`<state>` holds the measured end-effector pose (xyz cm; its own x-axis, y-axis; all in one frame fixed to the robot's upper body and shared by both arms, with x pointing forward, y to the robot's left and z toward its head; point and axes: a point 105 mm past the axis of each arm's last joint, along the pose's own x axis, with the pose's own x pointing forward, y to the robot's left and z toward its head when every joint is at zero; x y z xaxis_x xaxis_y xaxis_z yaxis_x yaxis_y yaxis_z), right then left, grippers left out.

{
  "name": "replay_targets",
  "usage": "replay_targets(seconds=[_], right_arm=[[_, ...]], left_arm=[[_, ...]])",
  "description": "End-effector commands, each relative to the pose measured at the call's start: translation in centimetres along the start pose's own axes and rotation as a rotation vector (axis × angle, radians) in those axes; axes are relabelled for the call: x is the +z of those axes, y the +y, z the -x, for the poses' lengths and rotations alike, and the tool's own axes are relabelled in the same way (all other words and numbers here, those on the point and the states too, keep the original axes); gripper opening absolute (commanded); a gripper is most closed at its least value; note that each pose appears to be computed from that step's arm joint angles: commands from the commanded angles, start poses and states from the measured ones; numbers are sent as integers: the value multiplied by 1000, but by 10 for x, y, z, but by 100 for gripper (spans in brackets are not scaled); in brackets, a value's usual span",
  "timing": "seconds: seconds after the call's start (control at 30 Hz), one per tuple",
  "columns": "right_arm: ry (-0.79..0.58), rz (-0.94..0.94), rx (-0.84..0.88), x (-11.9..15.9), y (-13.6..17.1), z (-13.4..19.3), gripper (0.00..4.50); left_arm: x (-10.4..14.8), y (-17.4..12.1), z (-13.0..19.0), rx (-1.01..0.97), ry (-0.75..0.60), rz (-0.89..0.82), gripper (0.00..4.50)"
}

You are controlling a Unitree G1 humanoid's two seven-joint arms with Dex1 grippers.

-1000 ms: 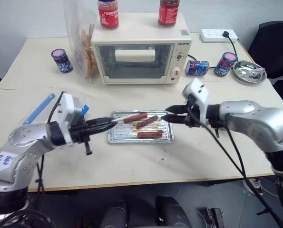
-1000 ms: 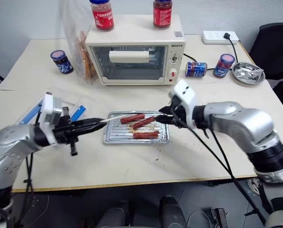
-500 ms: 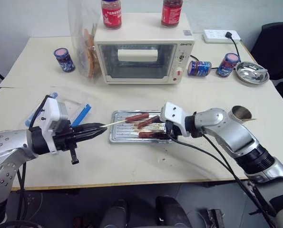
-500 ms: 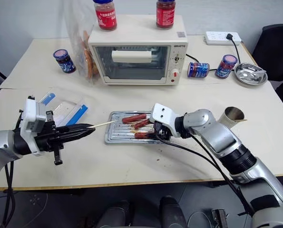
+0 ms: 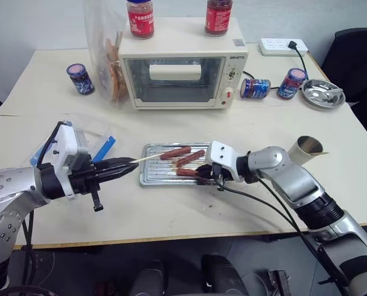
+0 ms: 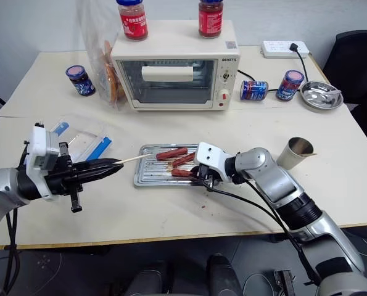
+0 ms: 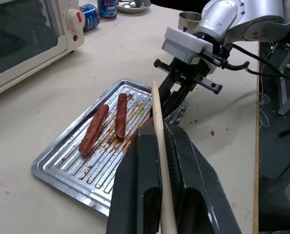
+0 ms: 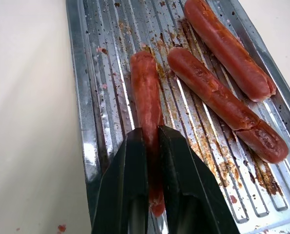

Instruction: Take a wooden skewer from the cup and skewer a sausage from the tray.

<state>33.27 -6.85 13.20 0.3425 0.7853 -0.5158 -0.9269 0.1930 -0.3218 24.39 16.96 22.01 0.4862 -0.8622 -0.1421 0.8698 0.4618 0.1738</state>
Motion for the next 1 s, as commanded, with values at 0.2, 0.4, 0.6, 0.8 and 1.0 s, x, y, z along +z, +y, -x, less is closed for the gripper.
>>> replay_targets(seconds=[0.2, 0.4, 0.6, 0.8, 1.0], right_arm=[[7, -7, -22, -2, -2, 2, 148], [-5, -11, -19, 0, -1, 0, 167], [-13, -22, -14, 2, -2, -4, 167], [-10, -41, 7, 1, 3, -5, 59], [1, -64, 10, -2, 4, -1, 37]], left_arm=[[8, 0, -3, -5, -17, -39, 0], [8, 0, -4, -8, -18, -44, 0], [9, 2, -5, -10, -18, -48, 0], [9, 2, -6, -14, -15, -51, 0], [8, 4, -7, -18, -14, -53, 0]])
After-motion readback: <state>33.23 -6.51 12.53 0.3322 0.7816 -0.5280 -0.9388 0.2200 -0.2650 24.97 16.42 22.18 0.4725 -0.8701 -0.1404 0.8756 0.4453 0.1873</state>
